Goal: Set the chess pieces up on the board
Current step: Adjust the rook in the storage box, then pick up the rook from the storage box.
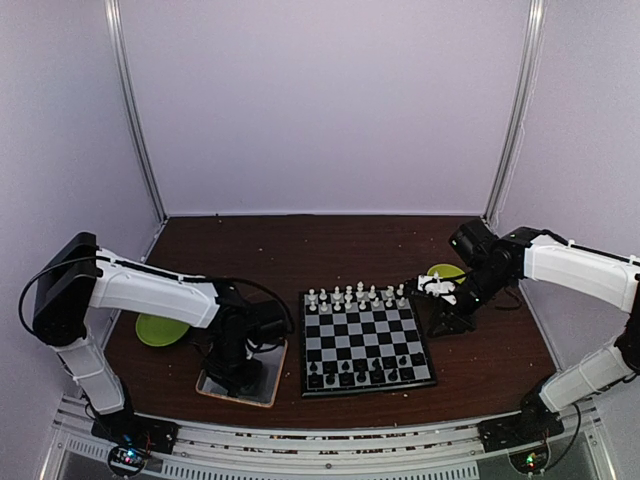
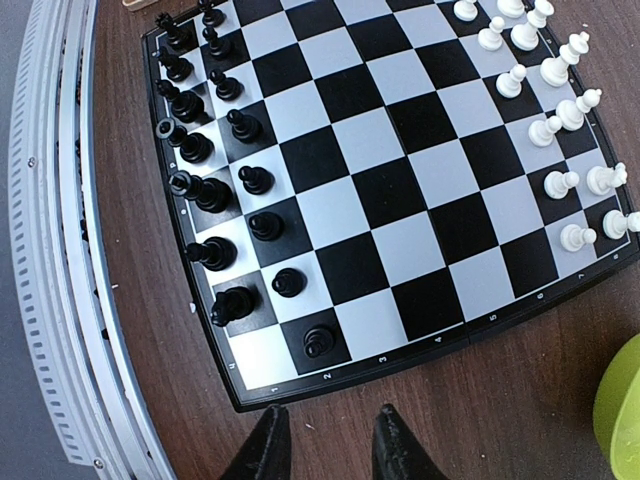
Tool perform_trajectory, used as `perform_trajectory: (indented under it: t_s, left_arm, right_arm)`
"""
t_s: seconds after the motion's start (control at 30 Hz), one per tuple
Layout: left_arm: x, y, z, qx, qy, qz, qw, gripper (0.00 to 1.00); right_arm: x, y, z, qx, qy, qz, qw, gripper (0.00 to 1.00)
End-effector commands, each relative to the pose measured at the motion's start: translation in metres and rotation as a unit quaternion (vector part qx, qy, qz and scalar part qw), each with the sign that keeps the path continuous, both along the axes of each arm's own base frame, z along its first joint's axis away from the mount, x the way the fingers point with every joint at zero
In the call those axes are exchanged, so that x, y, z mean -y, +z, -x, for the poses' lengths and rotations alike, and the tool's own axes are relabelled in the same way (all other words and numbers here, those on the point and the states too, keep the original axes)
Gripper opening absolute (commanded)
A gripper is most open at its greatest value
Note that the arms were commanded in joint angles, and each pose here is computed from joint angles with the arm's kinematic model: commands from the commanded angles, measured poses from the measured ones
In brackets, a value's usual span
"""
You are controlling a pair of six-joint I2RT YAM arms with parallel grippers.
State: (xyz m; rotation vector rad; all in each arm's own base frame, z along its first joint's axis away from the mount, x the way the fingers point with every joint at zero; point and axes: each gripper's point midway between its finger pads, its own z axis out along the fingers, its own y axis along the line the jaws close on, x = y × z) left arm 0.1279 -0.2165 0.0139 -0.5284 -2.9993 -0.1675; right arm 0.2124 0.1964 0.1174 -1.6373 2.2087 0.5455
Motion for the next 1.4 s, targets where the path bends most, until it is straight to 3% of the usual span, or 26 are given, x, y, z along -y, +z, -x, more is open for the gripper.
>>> perform_trajectory:
  t_s: [0.0, 0.13, 0.27, 0.6, 0.87, 1.37]
  left_arm:
    - [0.026, 0.014, -0.043, 0.089, -0.084, 0.016, 0.992, 0.01]
    - [0.037, 0.021, -0.076, 0.155, -0.114, 0.027, 0.981, 0.0]
    - [0.04, 0.017, -0.086, 0.164, -0.111, 0.045, 0.979, 0.0]
    - [0.033, -0.007, -0.069, 0.118, -0.112, 0.044, 0.986, 0.04]
    - [0.019, -0.009, -0.058, 0.098, -0.102, 0.021, 0.99, 0.23]
    - [0.007, -0.009, -0.036, 0.06, -0.086, 0.03, 0.994, 0.25]
  right_arm:
    - [0.0, 0.0, 0.0, -0.004, -0.002, 0.0, 1.0, 0.29]
    - [-0.002, -0.001, 0.0, -0.01, -0.007, -0.003, 1.0, 0.29]
    - [-0.003, -0.001, -0.002, -0.013, -0.013, -0.003, 1.0, 0.29]
    - [-0.005, -0.005, -0.005, -0.02, -0.016, 0.001, 1.0, 0.29]
    - [-0.005, -0.006, -0.005, -0.021, -0.016, 0.003, 1.0, 0.29]
    - [-0.005, -0.006, -0.005, -0.021, -0.013, 0.006, 1.0, 0.29]
